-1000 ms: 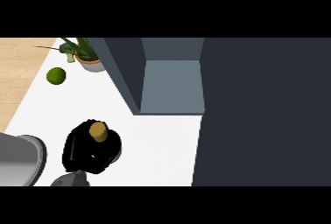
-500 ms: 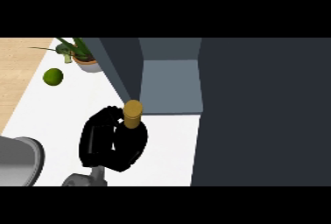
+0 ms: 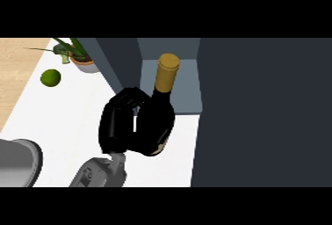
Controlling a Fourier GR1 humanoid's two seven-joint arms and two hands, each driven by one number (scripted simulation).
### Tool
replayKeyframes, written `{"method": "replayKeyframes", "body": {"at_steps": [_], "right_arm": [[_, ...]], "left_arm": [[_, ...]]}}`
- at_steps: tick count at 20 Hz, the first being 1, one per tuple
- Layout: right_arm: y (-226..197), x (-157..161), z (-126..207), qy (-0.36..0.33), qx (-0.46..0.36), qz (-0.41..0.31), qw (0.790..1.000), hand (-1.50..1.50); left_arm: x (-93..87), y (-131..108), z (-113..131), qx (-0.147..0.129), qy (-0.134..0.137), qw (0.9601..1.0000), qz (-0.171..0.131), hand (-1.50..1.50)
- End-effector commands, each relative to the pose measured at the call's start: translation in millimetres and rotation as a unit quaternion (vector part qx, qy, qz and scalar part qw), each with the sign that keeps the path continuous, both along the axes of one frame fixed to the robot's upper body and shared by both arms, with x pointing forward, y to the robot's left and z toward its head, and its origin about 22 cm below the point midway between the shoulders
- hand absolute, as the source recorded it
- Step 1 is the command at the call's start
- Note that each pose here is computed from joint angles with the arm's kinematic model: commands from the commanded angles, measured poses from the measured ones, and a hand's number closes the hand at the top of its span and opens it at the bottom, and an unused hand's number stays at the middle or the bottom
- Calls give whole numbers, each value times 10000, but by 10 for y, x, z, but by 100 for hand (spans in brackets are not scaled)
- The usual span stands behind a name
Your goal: Pick up the wine, place it into the cabinet and close the cabinet
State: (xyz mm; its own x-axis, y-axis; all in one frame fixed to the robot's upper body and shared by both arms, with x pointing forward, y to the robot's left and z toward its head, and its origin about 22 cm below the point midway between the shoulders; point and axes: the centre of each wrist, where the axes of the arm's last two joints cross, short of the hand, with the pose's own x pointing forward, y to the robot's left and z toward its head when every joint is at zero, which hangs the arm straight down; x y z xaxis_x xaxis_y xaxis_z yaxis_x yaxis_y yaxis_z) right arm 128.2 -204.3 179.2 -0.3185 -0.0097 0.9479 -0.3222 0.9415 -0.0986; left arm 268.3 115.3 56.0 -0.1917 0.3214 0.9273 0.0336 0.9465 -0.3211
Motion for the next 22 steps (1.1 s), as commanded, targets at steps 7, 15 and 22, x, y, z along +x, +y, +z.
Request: {"method": "replayKeyframes", "body": {"at_steps": [7,15,22], "right_arm": [[-42,-314,250,-226,394,318,9985,-150],[-95,-347,295,-186,406,350,9984,-150],[-35,-328,301,-226,334,358,9985,-150]], "left_arm": [[419,-337,-74,518,219,9980,301,150],[421,-269,-454,573,533,9964,319,150],[395,-308,-875,552,649,9954,437,150]]}}
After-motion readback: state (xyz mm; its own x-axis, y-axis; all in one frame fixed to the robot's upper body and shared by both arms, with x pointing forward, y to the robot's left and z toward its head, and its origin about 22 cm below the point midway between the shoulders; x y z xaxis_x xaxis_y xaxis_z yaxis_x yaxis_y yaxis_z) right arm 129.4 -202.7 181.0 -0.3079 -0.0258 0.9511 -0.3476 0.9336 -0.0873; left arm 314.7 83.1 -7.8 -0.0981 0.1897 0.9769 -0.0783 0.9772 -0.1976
